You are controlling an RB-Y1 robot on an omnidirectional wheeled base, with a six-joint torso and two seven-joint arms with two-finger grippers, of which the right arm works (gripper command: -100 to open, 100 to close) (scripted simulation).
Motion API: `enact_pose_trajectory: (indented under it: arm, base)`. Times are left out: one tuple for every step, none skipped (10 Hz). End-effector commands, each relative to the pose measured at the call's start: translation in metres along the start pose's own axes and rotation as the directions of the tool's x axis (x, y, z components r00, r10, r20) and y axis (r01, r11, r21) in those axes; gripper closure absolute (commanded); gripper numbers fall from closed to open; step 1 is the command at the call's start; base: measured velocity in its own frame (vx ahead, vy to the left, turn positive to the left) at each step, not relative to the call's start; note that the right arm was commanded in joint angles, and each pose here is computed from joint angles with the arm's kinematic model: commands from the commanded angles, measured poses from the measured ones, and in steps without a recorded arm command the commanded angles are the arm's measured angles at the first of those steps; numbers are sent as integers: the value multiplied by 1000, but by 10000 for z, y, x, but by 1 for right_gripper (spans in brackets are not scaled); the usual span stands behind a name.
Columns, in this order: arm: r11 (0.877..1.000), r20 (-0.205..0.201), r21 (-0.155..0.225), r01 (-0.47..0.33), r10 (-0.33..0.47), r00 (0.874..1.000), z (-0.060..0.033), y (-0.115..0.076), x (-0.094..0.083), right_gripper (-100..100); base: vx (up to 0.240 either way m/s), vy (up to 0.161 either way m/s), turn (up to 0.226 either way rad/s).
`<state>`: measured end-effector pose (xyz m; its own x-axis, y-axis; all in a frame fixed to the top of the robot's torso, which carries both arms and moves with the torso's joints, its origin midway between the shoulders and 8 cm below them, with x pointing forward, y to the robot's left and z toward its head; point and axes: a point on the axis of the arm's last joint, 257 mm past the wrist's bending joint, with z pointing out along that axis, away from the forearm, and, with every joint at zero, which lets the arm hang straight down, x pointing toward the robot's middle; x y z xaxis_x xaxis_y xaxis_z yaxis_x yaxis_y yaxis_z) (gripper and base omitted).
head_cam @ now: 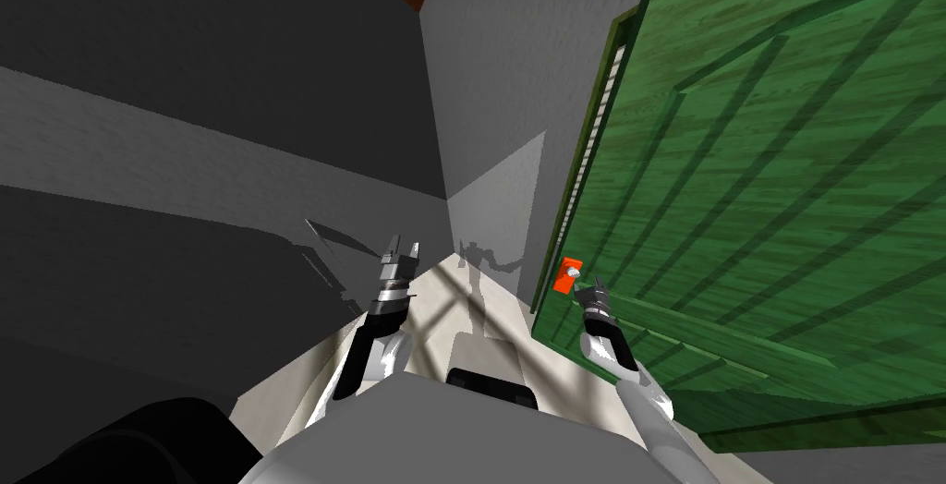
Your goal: Pull the door open
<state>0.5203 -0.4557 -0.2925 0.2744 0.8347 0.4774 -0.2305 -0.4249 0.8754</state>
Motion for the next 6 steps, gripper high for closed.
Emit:
enact_pose_trajectory:
  arm:
    - [994,9,1,-113,113,994,18,-70,102,-100]
    - [992,9,1,-126,126,992,18,-70,102,-100]
    - [979,15,1,-204,204,979,30,-115,172,-100]
    - [962,20,1,-271,271,962,40,-161,245,-100]
    - [958,20,1,-288,287,958,40,-161,245,-100]
    - [932,26,0,-361,361,932,50,-207,318,-100]
  base:
    - [-70,-47,36]
    - [-63,-31,16]
    - [-67,-24,15]
    - [-75,-40,29]
    - [-60,-30,18]
    - [-59,-28,13]
